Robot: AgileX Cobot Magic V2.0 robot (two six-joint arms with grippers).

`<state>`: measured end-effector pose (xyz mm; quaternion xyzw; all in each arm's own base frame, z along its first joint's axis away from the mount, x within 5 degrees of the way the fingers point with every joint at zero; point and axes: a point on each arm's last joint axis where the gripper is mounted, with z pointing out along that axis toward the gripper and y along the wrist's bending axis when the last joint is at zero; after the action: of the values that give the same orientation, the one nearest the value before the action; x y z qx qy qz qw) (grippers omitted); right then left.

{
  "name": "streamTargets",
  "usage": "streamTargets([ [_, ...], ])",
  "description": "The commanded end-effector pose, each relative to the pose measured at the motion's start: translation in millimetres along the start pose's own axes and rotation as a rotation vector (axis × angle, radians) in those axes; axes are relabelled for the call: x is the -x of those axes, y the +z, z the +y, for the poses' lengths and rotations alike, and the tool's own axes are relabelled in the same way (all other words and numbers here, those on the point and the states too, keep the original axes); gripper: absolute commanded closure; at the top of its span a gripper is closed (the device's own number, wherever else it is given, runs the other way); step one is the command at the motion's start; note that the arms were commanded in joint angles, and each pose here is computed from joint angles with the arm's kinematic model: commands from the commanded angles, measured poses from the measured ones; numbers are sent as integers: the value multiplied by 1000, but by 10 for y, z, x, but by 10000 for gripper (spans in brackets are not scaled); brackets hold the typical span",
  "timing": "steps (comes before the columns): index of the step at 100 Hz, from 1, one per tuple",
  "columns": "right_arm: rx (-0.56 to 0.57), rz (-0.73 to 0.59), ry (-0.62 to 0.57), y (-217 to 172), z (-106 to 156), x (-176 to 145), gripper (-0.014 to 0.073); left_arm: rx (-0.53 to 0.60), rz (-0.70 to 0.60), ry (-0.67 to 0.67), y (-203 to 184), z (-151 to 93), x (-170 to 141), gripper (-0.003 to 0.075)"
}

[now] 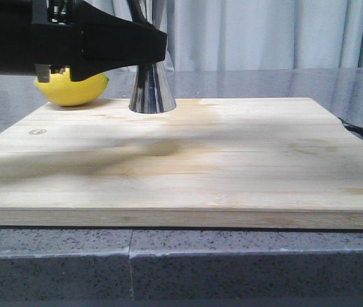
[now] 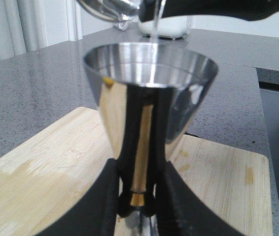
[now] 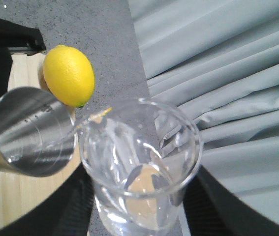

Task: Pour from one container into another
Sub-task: 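Tilt the beaker with the right gripper, pouring liquid into the jigger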

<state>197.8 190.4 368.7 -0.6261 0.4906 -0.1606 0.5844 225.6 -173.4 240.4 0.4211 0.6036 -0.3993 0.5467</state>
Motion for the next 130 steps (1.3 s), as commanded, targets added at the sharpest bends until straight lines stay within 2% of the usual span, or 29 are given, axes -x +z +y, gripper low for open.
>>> streamTargets([
  [1,-75,-73,-31,-96,-177,98,472,-12,-131,15,-30,-10,257,739],
  [130,-101,-74,-141,-98,-196,105,472,-28,-117,9,-29,-25,244,739],
])
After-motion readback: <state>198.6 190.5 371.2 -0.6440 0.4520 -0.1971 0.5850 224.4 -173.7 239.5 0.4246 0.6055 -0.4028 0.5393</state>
